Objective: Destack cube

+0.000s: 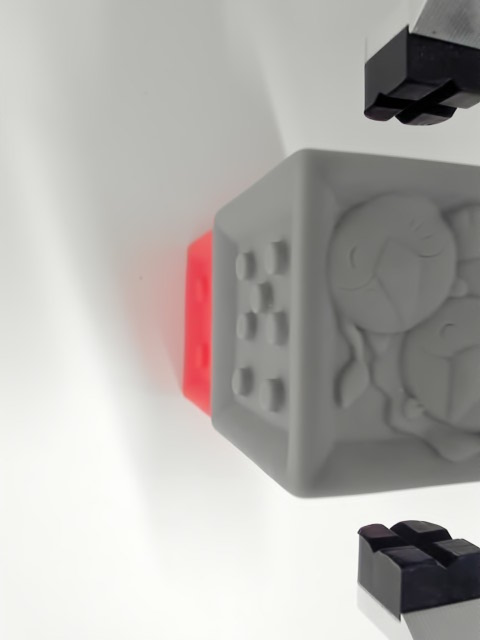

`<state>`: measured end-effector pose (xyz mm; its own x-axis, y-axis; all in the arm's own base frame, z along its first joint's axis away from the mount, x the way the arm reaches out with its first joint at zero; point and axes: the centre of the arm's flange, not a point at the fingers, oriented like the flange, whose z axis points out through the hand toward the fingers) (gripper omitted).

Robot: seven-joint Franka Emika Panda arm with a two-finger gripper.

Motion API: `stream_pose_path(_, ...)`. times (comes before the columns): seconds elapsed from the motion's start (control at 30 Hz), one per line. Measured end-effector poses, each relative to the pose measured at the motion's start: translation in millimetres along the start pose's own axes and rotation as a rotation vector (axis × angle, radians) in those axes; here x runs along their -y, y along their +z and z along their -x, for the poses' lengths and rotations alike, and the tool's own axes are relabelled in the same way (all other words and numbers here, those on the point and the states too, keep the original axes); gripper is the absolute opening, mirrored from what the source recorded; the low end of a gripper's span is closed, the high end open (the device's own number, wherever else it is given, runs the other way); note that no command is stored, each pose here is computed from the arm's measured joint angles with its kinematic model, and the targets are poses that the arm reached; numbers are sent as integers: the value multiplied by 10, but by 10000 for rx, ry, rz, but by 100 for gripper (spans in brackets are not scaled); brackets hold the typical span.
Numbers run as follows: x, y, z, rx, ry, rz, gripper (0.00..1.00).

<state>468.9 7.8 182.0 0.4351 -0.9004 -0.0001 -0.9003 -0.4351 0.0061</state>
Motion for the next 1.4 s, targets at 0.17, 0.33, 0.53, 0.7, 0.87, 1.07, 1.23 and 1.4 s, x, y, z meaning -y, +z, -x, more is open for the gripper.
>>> stream_pose_path(0.17,2,81,0,-1,-3,3,100)
stream_pose_path(0.33,3,126,1,-6,-4,-10,100)
stream_pose_path(0.53,4,133,1,-8,-5,-14,0)
stream_pose_path(0.7,5,133,1,-8,-4,-15,0)
stream_pose_path(0.87,5,132,1,-8,-5,-16,0)
stream_pose_path(1.07,5,132,1,-8,-5,-16,0)
stream_pose_path(1.23,5,132,1,-8,-5,-16,0)
stream_pose_path(1.4,5,132,1,-8,-6,-16,0)
